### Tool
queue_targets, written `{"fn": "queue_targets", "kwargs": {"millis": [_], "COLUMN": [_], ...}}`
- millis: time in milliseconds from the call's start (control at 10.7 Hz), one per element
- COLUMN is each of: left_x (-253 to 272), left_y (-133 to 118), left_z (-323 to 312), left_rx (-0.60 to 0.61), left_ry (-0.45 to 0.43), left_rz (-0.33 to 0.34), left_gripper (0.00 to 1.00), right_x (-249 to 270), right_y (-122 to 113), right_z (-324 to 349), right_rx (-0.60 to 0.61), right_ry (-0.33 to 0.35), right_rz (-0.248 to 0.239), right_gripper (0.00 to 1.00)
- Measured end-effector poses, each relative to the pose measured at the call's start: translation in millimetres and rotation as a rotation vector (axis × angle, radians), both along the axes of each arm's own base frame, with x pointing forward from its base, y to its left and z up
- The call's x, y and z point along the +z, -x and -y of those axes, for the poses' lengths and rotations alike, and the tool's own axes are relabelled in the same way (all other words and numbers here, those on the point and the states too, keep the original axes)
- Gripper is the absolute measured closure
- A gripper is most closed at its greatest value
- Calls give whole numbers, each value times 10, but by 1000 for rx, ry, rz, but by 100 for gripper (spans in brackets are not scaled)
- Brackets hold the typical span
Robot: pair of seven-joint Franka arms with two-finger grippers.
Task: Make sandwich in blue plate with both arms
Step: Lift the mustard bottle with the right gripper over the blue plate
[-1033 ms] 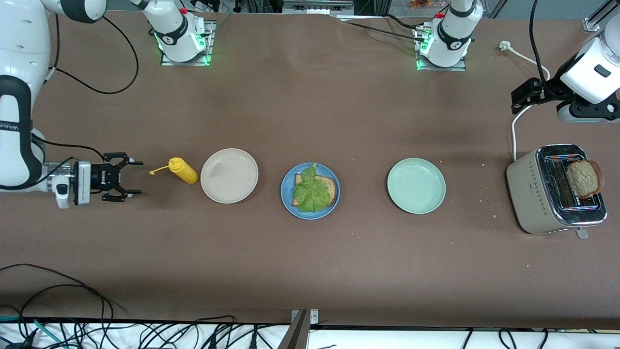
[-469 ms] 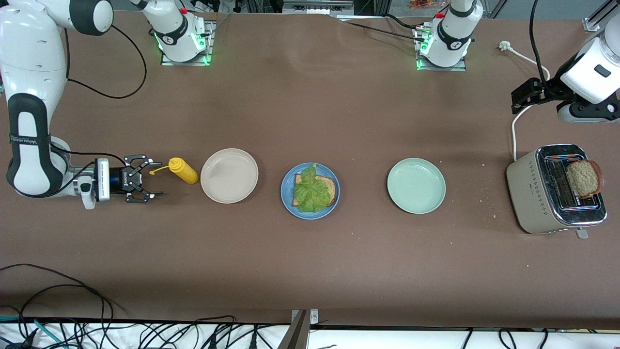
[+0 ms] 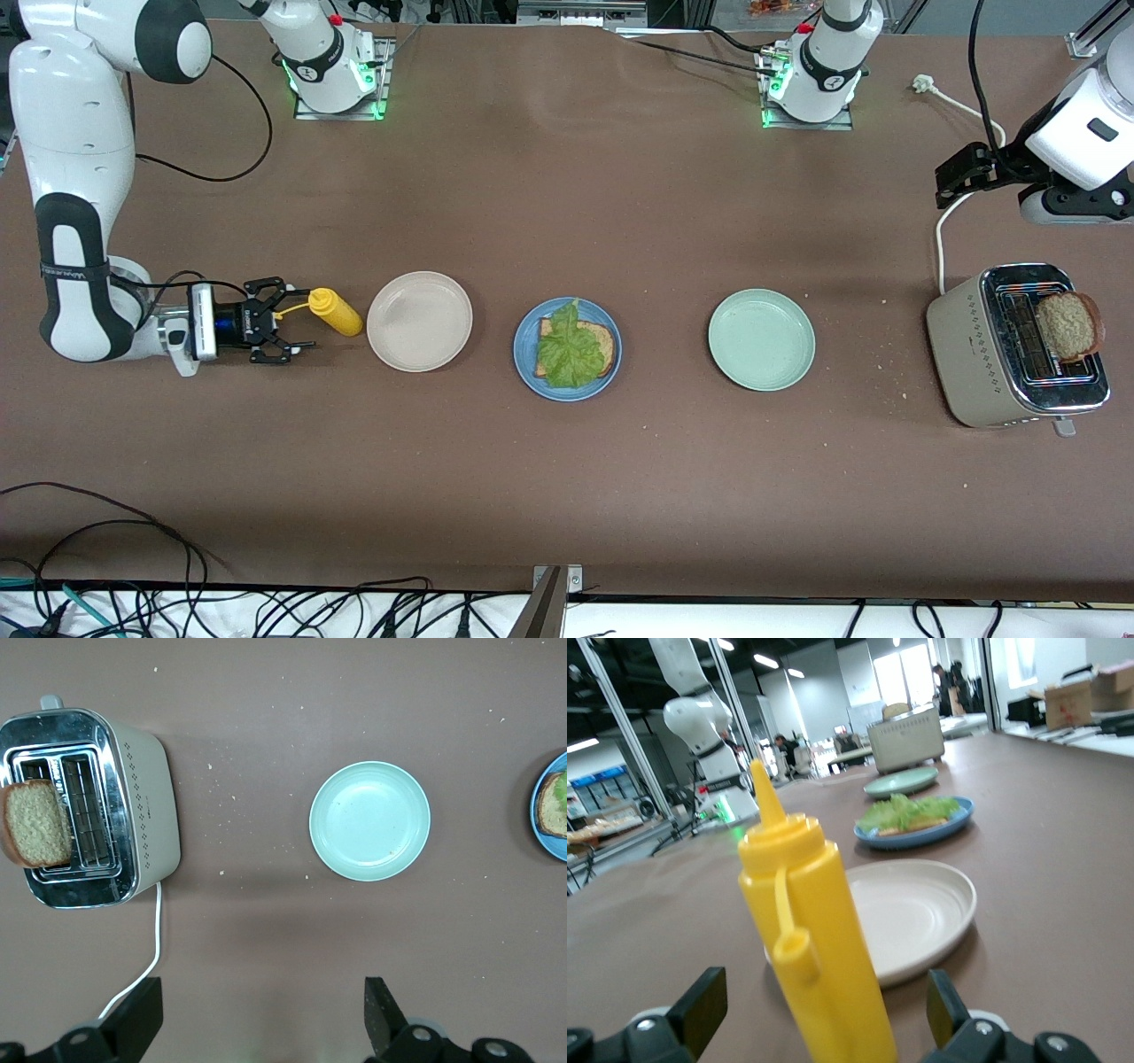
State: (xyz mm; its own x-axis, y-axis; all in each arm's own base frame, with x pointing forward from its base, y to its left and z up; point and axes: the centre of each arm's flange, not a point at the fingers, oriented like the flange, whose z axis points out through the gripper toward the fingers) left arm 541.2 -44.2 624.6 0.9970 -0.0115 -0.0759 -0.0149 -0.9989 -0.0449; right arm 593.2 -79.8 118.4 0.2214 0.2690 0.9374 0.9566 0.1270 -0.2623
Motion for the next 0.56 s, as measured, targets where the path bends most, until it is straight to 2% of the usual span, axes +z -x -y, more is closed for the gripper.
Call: {"fn": "queue_targets", "kwargs": {"millis": [188, 469, 563], "left_x": [0, 0, 0], "left_y": [0, -1, -1], "left_z": [0, -10, -10], "left_rx": [0, 2, 2], "left_ry": [0, 0, 0], "left_rz": [0, 0, 0], "left_gripper": [0, 0, 0], "right_x": [-60, -157, -166], "right_y": [22, 73, 78], "right_z": [-186, -216, -237], "right_rx": [21, 37, 39], "right_ry": [-57, -86, -93], "right_rz": [-11, 8, 6], "right_gripper": [0, 0, 6]}}
